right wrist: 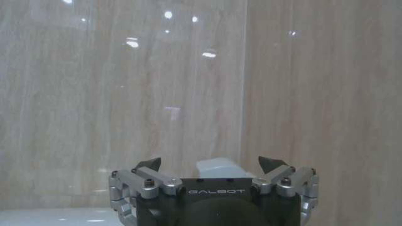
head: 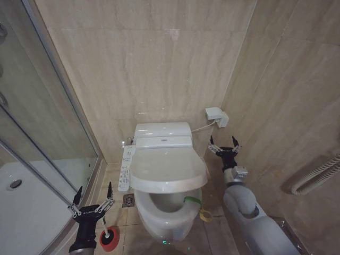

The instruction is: Open the toilet lid, clean the toilet bowl with a toilet brush, close the toilet lid, and flush.

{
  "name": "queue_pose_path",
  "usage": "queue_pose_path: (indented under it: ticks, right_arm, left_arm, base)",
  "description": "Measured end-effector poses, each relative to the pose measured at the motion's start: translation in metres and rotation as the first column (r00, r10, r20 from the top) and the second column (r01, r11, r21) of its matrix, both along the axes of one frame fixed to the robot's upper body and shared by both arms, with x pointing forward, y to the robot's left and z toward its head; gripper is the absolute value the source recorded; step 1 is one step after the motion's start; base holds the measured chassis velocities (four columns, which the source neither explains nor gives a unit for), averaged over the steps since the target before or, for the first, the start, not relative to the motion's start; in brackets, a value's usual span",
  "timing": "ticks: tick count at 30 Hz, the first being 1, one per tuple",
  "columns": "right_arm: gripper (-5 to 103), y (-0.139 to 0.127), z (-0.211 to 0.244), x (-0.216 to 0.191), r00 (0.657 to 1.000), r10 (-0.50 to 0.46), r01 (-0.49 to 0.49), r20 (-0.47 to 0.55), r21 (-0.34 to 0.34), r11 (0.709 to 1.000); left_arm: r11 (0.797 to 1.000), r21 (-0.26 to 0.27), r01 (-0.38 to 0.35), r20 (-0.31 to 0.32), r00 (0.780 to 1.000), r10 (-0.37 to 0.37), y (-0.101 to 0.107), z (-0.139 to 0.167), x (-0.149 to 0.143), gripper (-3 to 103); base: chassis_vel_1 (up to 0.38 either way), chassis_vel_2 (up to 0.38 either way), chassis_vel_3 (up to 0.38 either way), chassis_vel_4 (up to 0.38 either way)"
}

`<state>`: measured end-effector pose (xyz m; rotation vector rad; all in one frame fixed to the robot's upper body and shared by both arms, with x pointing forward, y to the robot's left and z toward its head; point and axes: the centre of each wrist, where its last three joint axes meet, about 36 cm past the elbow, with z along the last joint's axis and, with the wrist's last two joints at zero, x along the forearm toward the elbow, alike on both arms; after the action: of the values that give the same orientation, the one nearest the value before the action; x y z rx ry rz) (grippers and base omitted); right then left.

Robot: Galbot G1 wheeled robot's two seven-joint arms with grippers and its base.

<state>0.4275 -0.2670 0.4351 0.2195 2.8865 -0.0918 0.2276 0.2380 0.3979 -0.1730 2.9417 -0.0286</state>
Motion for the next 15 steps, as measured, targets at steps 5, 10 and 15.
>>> queue_pose_path:
  ticks: [5,10,15]
  right_arm:
    - [100,-0.010,-0.003,-0.020,0.999,-0.040,0.040,0.009,-0.002,0.999]
    - [100,-0.013,-0.004,-0.048,0.999,-0.041,0.041,-0.033,-0.010,0.999]
    - [100,-0.014,-0.001,-0.075,0.995,0.043,-0.045,-0.092,-0.025,0.999]
  left_arm:
    - [1.000,0.000,0.000,0.000,1.000,0.000,0.000,0.000,0.000,100]
    - [1.000,0.000,0.000,0.000,1.000,0.000,0.000,0.000,0.000,100]
    - [1.000,0.000,0.000,0.000,1.000,0.000,0.000,0.000,0.000,100]
  base:
    - [0.000,0.000,0.000,0.000]
    - [0.000,0.000,0.000,0.000]
    - [0.000,0.000,0.000,0.000]
